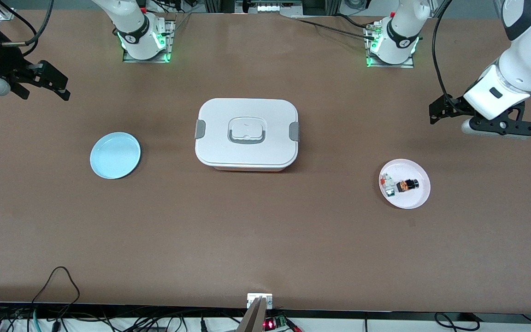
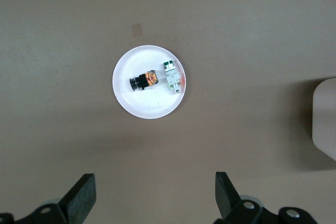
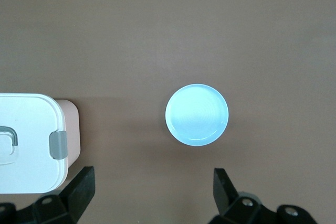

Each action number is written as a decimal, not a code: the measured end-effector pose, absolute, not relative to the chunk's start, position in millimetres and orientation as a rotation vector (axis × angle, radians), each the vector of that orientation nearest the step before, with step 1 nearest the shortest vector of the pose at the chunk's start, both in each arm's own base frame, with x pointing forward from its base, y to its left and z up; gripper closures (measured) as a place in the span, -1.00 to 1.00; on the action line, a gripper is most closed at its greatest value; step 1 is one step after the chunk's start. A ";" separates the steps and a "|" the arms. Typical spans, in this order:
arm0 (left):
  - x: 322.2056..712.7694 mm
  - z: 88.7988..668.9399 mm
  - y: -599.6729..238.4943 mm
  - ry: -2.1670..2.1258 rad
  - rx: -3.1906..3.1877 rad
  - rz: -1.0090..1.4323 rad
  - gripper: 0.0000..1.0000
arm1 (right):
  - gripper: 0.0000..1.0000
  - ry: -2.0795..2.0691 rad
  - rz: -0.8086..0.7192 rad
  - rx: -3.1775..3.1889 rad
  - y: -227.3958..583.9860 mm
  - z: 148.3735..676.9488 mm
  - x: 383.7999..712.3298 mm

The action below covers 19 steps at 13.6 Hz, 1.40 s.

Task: Transfer orange switch to right arm and place
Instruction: 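Lower the left gripper over the white plate while the right gripper nears the blue plate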

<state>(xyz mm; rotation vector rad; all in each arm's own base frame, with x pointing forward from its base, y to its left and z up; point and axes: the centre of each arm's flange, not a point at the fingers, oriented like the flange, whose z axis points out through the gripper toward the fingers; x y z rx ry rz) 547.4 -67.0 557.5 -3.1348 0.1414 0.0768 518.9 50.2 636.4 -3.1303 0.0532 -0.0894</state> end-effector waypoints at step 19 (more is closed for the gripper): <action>602.5 398.6 -5.7 -0.007 -3.133 0.374 -1.00 | -1.00 0.042 0.101 -3.138 55.2 575.5 547.8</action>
